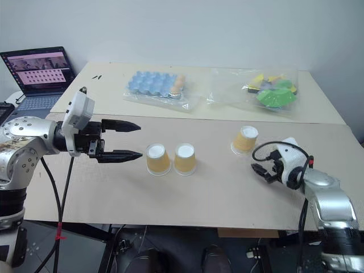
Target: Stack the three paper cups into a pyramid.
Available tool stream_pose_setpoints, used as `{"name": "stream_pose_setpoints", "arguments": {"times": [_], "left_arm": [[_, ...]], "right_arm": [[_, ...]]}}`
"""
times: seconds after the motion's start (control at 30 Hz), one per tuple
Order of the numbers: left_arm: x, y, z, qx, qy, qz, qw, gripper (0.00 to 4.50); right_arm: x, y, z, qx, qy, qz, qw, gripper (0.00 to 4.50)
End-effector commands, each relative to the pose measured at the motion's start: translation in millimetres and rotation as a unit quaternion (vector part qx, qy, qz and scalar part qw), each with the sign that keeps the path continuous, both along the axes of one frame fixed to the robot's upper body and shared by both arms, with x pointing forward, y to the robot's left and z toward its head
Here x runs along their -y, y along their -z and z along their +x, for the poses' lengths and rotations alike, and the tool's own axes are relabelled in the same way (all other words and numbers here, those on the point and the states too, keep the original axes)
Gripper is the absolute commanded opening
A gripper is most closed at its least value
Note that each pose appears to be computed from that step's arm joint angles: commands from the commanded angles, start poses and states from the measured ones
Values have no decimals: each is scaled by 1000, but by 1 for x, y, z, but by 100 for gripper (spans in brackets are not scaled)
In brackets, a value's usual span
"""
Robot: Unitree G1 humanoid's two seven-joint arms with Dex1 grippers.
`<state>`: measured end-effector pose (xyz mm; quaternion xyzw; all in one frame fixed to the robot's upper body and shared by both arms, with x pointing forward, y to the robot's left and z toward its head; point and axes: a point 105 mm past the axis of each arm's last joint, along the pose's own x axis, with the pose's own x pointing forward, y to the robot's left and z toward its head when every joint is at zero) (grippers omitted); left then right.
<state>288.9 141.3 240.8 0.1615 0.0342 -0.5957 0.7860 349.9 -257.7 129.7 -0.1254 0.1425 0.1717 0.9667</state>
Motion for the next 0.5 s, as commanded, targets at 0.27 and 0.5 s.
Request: {"name": "stream_pose_setpoints", "arguments": {"times": [0.27, 0.5], "left_arm": [[4, -10, -3, 23, -2, -4, 1000, 443], [2, -8, -6, 19, 4, 3, 1000, 443]], "right_arm": [[-27, -35, 28, 67, -34, 60, 995, 450], [-28, -38, 43, 74, -31, 73, 994, 450]]}}
